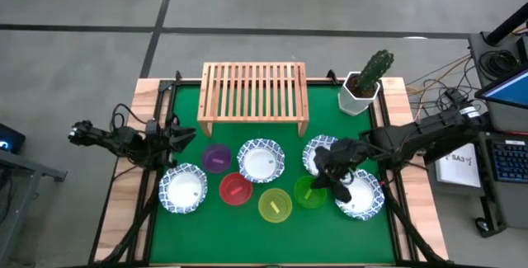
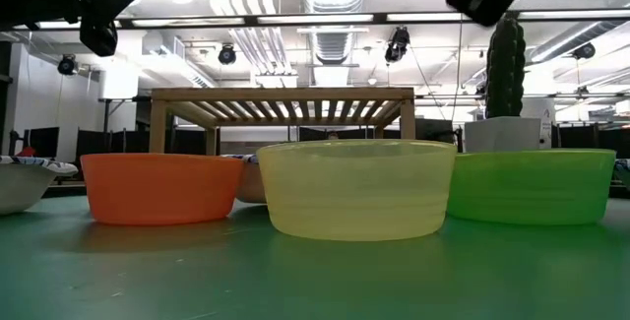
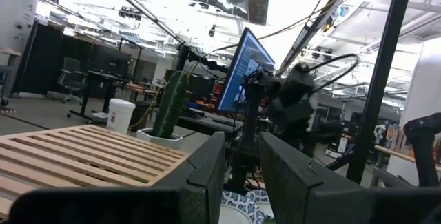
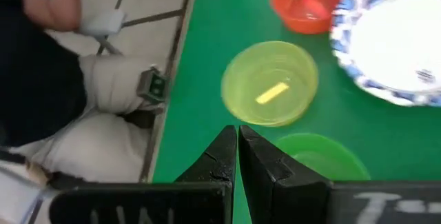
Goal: Place and stack bowls onto a shelf
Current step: Put the small green bowl on the shelf
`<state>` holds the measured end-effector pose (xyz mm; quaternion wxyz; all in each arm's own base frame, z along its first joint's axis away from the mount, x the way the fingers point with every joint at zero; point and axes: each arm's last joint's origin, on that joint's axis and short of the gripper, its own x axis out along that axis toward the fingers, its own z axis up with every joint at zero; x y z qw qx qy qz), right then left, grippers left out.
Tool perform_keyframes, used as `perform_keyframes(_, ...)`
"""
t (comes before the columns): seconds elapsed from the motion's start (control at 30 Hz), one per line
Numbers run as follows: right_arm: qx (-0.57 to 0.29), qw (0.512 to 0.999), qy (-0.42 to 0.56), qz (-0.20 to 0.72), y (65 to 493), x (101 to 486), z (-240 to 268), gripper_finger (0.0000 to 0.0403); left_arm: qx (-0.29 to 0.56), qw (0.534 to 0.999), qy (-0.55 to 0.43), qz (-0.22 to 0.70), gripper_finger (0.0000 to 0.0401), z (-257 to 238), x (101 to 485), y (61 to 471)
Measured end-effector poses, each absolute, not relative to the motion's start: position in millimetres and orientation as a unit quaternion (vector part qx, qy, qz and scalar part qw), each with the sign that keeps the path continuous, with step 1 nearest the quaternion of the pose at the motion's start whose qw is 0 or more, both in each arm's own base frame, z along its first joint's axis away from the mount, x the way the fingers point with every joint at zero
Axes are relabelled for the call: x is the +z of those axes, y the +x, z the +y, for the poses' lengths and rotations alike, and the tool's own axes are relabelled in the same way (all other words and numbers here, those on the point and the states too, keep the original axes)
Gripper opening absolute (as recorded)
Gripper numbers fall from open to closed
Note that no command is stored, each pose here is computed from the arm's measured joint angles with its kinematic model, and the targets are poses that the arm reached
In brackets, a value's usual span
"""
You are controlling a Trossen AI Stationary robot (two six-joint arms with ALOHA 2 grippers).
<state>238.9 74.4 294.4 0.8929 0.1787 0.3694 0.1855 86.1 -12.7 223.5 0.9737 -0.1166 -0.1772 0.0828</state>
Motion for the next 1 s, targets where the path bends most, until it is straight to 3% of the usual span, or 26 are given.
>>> perform_keyframes(0.33, 0.135, 0.818, 0.167, 0.533, 259, 299, 92, 0.0009, 0.083, 0.974, -0.117, -0.177, 0.0075, -13, 224, 86)
perform_keyframes(0.67, 0.120, 0.781, 0.142, 0.596, 293, 267, 101, 0.0009, 0.083, 0.974, -0.117, -0.176, 0.0075, -13, 223, 86)
perform_keyframes(0.8, 0.130, 0.765, 0.086, 0.625, 296, 254, 101, 0.0009, 0.083, 0.974, -0.116, -0.176, 0.0075, -13, 223, 86)
perform_keyframes(1.0, 0.008, 0.768, -0.062, 0.638, 297, 236, 102, 0.0009, 0.083, 0.974, -0.116, -0.176, 0.0075, -13, 223, 87)
